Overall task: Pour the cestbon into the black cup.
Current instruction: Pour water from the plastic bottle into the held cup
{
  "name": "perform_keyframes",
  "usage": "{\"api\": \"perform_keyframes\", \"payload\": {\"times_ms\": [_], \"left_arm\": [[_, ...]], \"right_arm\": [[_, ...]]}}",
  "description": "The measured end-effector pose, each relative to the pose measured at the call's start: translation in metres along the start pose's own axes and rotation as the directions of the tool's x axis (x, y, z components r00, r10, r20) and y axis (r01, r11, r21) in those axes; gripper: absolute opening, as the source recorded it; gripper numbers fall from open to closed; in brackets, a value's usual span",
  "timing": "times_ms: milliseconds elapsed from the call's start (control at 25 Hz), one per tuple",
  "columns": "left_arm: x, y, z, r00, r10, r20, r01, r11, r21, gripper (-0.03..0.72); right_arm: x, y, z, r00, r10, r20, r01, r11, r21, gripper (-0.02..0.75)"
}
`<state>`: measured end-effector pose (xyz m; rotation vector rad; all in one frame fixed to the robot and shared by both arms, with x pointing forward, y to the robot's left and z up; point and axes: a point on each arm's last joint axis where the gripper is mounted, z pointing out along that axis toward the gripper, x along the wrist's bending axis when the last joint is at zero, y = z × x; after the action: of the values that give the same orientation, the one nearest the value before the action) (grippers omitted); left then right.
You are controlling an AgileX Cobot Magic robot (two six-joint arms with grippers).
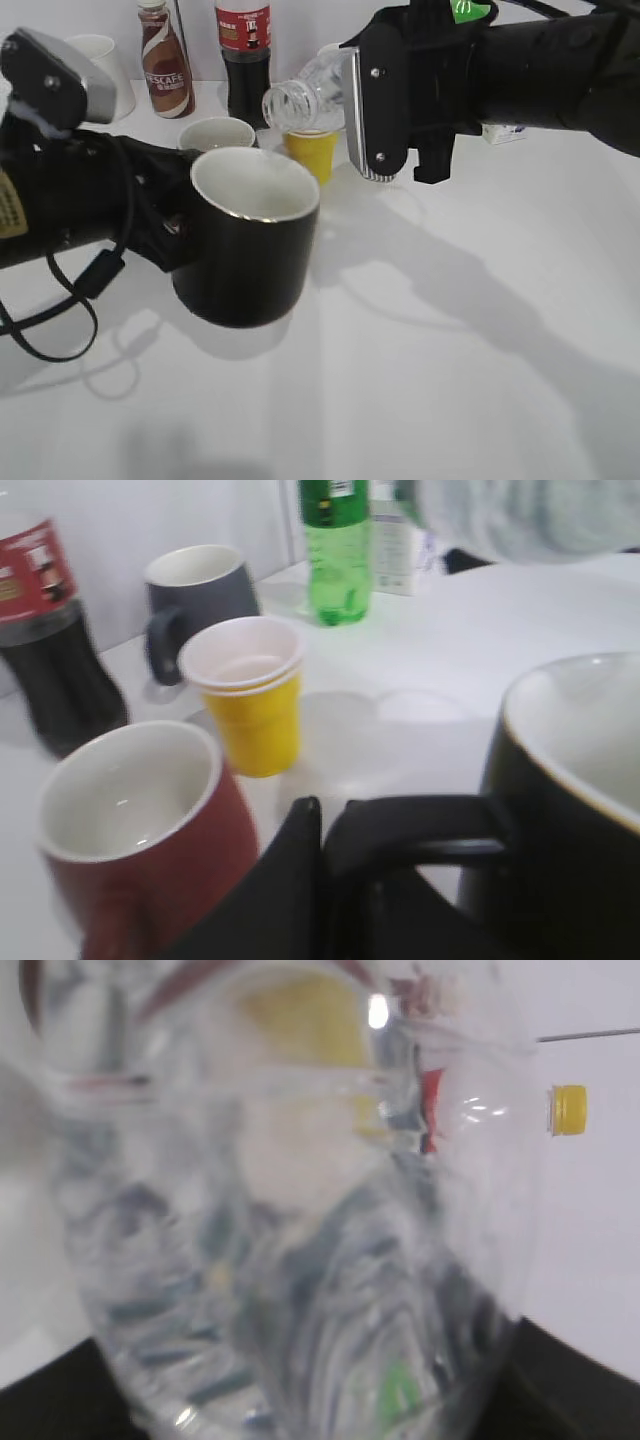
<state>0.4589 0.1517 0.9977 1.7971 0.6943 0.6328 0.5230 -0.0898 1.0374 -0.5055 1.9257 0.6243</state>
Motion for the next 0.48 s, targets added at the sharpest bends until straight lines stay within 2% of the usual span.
{"api": "perform_keyframes", "payload": {"times_ms": [120, 480], "left_arm": [[-0.0056, 0.0007, 0.0007, 1.000, 0.013, 0.023, -0.013, 1.000, -0.001, 0.031], [-0.0057, 0.0007, 0.0007, 1.000, 0.012, 0.023, -0.012, 1.000, -0.001, 0.031]], "right_arm": [[-0.0001, 0.0001, 0.0000, 1.000, -0.025, 0.001, 0.025, 1.000, -0.001, 0.437], [-0.0002, 0.0002, 0.0000, 0.985, -0.175, 0.002, 0.175, 0.985, -0.002, 0.437]]}}
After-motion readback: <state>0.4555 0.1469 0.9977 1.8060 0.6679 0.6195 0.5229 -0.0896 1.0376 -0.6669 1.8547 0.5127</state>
